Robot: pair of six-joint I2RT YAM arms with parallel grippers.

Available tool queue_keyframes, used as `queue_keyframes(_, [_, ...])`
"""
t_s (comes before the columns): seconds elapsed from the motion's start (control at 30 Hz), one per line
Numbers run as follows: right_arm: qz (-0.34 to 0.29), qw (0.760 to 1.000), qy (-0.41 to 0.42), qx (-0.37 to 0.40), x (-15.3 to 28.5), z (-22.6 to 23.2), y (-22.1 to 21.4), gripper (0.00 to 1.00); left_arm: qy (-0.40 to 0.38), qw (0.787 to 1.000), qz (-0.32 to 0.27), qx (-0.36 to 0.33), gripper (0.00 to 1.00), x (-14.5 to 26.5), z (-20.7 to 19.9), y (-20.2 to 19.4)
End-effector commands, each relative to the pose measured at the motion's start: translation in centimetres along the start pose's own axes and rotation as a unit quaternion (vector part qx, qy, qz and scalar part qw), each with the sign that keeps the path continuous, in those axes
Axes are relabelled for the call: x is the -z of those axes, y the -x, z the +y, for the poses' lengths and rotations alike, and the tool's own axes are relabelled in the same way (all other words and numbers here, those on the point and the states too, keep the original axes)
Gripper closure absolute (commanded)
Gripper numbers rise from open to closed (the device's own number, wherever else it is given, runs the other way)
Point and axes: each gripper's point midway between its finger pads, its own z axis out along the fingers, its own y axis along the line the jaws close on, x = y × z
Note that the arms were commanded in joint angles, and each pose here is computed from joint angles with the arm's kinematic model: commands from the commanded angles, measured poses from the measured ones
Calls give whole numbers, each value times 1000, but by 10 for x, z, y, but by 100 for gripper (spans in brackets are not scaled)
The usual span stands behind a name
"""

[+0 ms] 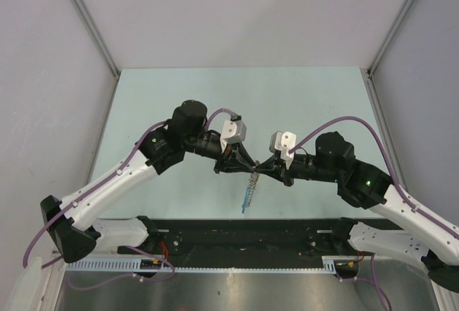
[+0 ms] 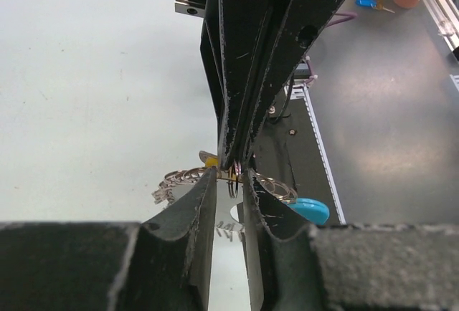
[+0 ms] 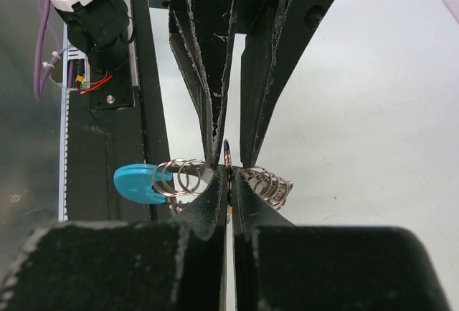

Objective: Remove the keys from the keyring

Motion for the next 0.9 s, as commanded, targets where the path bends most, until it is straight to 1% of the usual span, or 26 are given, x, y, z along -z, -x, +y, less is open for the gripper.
queue_keyframes(0.0, [-50, 999, 1, 12, 6, -1, 37, 100, 3, 999, -4, -32, 75, 2, -1, 18])
queue_keyframes(0.2, [-44, 999, 4, 9, 4, 0, 33, 100, 4, 999, -1, -41, 76, 4, -3, 19])
queue_keyframes(0.27, [-45, 999, 4, 9, 4, -1, 34, 100, 2, 999, 1, -40, 79, 4, -4, 18])
queue_keyframes(0.3, [-46, 999, 6, 9, 3, 0, 34, 100, 0, 999, 3, -41, 83, 3, -4, 16])
queue_keyframes(0.33, [-47, 999, 5, 9, 3, 0, 35, 100, -3, 999, 4, -42, 92, 3, -6, 16])
queue_keyframes(0.4, [-47, 999, 4, 9, 3, -1, 35, 100, -5, 999, 8, -40, 99, 2, -5, 13])
queue_keyframes(0.5, [-50, 999, -6, 1, 3, -4, 37, 100, 5, 999, 7, -37, 100, 1, -1, 12])
queue_keyframes(0.53, [-52, 999, -10, 1, 3, -5, 38, 96, 12, 999, 3, -41, 100, 3, -1, 14])
queue_keyframes(0.57, [-51, 999, -14, 0, 4, -7, 37, 86, 17, 999, -5, -45, 100, 3, 0, 17])
queue_keyframes(0.6, [-50, 999, -16, -1, 4, -7, 37, 82, 23, 999, -8, -34, 100, 3, 1, 13])
queue_keyframes(0.63, [-46, 999, -17, -2, 5, -7, 35, 78, 30, 997, -36, -55, 100, 5, 0, 28])
queue_keyframes(0.67, [-43, 999, -15, -4, 5, -6, 33, 72, 27, 997, -48, -56, 100, 5, -2, 31])
queue_keyframes(0.7, [-39, 999, -14, -5, 5, -6, 31, 70, 22, 998, -54, -36, 99, 3, -5, 27])
queue_keyframes(0.73, [-32, 999, -12, -9, 5, -5, 27, 69, 21, 996, -77, -51, 100, 4, -5, 37])
queue_keyframes(0.77, [-29, 999, -13, -11, 6, -5, 25, 68, 15, 995, -86, -50, 100, 5, -10, 40])
queue_keyframes(0.83, [-28, 999, -15, -15, 7, -4, 22, 69, 16, 995, -97, -32, 100, 3, -9, 36])
queue_keyframes(0.87, [-30, 999, -16, -15, 9, -4, 23, 72, 25, 992, -119, -47, 100, 5, -8, 46])
